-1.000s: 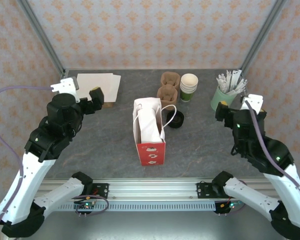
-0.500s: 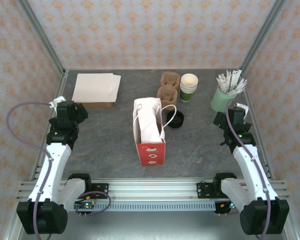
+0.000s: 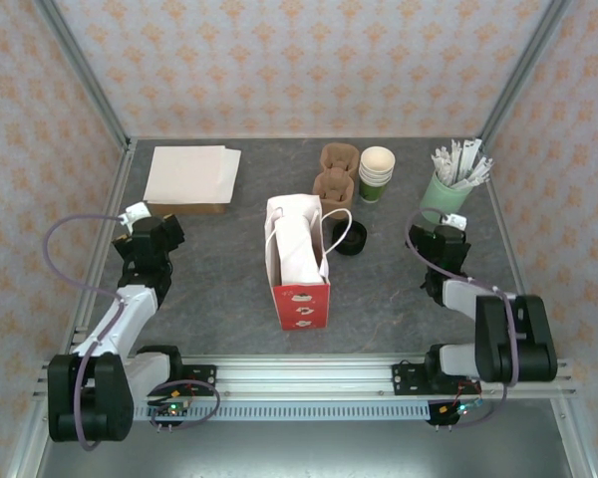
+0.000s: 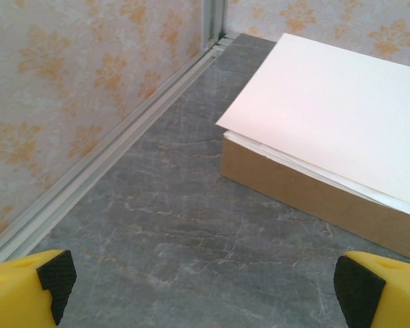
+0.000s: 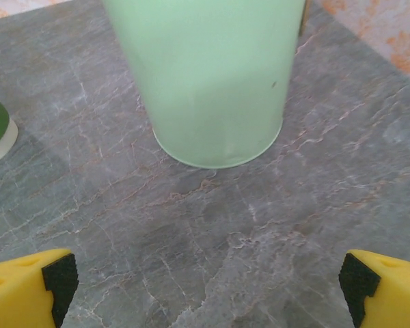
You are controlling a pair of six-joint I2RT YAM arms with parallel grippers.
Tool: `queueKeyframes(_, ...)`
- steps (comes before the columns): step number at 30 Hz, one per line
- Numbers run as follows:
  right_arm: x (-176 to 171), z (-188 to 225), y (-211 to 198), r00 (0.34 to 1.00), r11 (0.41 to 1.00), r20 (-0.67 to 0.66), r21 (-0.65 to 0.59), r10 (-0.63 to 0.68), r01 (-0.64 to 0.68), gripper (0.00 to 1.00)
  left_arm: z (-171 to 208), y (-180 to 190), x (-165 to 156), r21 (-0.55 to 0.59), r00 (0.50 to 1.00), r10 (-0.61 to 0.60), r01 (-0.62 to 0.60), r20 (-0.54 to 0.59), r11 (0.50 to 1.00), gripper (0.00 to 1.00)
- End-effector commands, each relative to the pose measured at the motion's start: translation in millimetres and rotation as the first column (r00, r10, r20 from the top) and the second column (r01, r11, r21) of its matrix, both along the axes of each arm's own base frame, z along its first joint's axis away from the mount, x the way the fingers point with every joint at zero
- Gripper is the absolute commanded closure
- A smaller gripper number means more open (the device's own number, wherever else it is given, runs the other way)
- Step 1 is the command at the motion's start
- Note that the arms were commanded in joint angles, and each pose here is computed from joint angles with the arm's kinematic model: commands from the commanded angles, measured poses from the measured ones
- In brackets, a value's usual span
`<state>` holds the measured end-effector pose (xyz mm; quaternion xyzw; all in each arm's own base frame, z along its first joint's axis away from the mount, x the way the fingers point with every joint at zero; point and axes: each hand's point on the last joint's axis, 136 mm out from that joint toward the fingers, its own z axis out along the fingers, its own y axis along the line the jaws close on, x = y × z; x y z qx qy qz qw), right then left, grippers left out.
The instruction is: Pack the takeout coffee
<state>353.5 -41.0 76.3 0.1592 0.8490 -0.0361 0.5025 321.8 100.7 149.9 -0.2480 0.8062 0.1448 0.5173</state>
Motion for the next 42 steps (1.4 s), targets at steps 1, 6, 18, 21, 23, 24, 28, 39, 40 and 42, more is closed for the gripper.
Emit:
queueKeyframes(1,26.5,32.0,11.2,0.978,0.997,0.189,-0.009,0.083,-0.082,0.01,23.3,-4.8,19.7,0.039,0.987,-0.062,0.057,0.15,0.998,0.0)
queueKeyframes(6,34.9,15.8,20.8,0.978,0.989,0.149,-0.01,0.146,-0.146,0.01,10.4,-9.7,27.0,0.055,0.981,-0.104,0.096,0.163,0.994,0.0)
queueKeyframes(18,41.0,11.2,17.3,0.987,0.992,0.105,-0.007,0.124,-0.124,0.01,11.0,-51.7,64.7,0.106,0.938,-0.336,0.327,0.082,0.939,0.0)
queueKeyframes(21,41.0,11.3,17.5,0.987,0.992,0.105,-0.007,0.125,-0.125,0.01,12.5,-56.6,70.6,0.139,0.929,-0.364,0.353,0.062,0.925,0.0)
queueKeyframes(23,41.0,11.3,17.5,0.987,0.992,0.105,-0.007,0.124,-0.124,0.01,12.1,-59.3,72.5,0.142,0.924,-0.379,0.369,0.05,0.919,0.0)
queueKeyframes(24,41.1,11.4,17.8,0.986,0.992,0.105,-0.007,0.125,-0.125,0.01,10.9,-61.2,73.1,0.144,0.921,-0.388,0.379,0.037,0.914,0.0)
queueKeyframes(28,41.1,11.4,17.3,0.987,0.992,0.105,-0.008,0.124,-0.124,0.01,7.4,-57.4,65.5,0.184,0.934,-0.356,0.353,-0.018,0.917,0.0)
queueKeyframes(39,41.2,10.5,17.6,0.987,0.992,0.103,-0.008,0.124,-0.124,0.01,4.9,-67.5,67.3,0.155,0.917,-0.398,0.396,-0.018,0.905,0.0)
queueKeyframes(40,41.1,10.9,17.4,0.987,0.992,0.104,-0.007,0.124,-0.124,0.01,4.5,-68.4,67.3,0.15,0.916,-0.401,0.398,-0.015,0.905,0.0)
queueKeyframes(42,41.2,11.0,17.7,0.987,0.992,0.104,-0.008,0.124,-0.124,0.01,4.1,-75.5,68.6,0.121,0.906,-0.424,0.421,-0.001,0.899,0.0)
